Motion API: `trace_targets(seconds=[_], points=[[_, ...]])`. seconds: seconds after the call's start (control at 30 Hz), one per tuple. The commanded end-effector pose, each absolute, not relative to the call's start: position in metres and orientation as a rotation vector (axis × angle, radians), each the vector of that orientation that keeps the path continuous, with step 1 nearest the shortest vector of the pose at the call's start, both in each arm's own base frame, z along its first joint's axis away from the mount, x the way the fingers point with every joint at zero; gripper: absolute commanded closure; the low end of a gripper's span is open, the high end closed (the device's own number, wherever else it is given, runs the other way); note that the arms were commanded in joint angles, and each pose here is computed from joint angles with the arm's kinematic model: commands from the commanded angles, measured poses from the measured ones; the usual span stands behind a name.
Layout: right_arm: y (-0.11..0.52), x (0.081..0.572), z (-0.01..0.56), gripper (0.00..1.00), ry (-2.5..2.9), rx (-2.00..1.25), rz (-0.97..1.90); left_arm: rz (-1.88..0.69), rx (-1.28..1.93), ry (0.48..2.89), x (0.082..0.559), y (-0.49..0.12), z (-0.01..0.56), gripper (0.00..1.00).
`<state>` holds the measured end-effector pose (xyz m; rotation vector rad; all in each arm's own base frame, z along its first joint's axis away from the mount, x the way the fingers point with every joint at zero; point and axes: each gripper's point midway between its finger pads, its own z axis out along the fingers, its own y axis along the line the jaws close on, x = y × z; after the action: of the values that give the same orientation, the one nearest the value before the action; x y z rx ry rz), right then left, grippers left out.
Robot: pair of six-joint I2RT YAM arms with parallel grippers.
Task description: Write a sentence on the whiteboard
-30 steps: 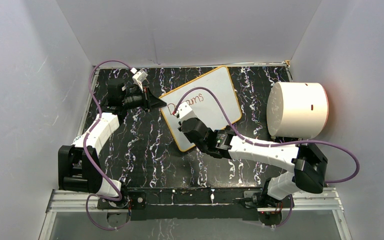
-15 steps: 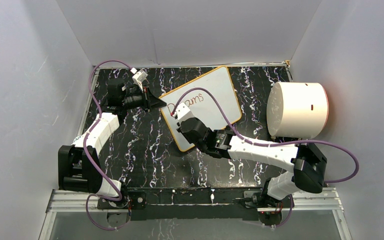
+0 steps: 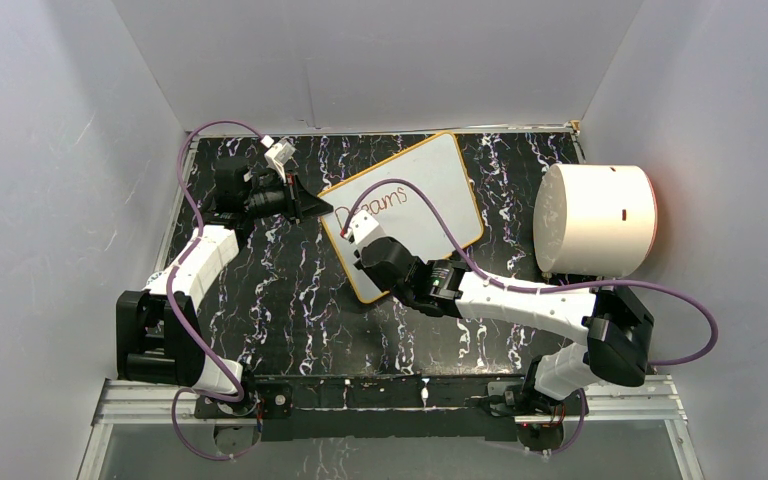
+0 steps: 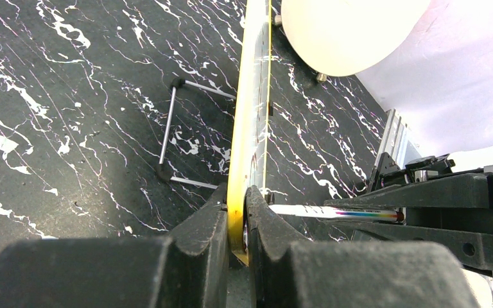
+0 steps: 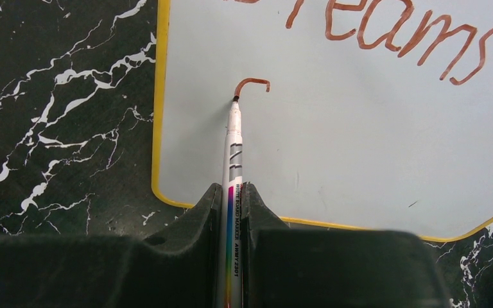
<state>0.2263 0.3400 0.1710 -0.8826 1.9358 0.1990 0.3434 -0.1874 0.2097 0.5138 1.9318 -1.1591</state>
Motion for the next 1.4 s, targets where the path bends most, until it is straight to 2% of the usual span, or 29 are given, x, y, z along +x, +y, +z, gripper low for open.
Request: trace_targets(seconds=[0.0, 0.23, 0.7, 1.37], points=[[0.334, 0.227, 0.183, 1.0, 1.925, -0.868, 0.177, -1.063, 0.475, 2.099, 0.341, -0.181, 0.16, 1.0], [0.323, 0.233, 0.186, 1.0, 1.922, -0.824, 0.115, -1.057, 0.474, 2.1, 0.341, -0.18, 0.16, 1.0], [0.323, 0.241, 0.208, 1.0, 1.864, -0.722, 0.193, -1.064, 0.474, 2.104, 0.341, -0.181, 0.158, 1.0], [0.333, 0.246, 0.206, 1.0, 1.862, -0.74, 0.223, -1.063, 0.474, 2.104, 0.342, -0.18, 0.159, 1.0]])
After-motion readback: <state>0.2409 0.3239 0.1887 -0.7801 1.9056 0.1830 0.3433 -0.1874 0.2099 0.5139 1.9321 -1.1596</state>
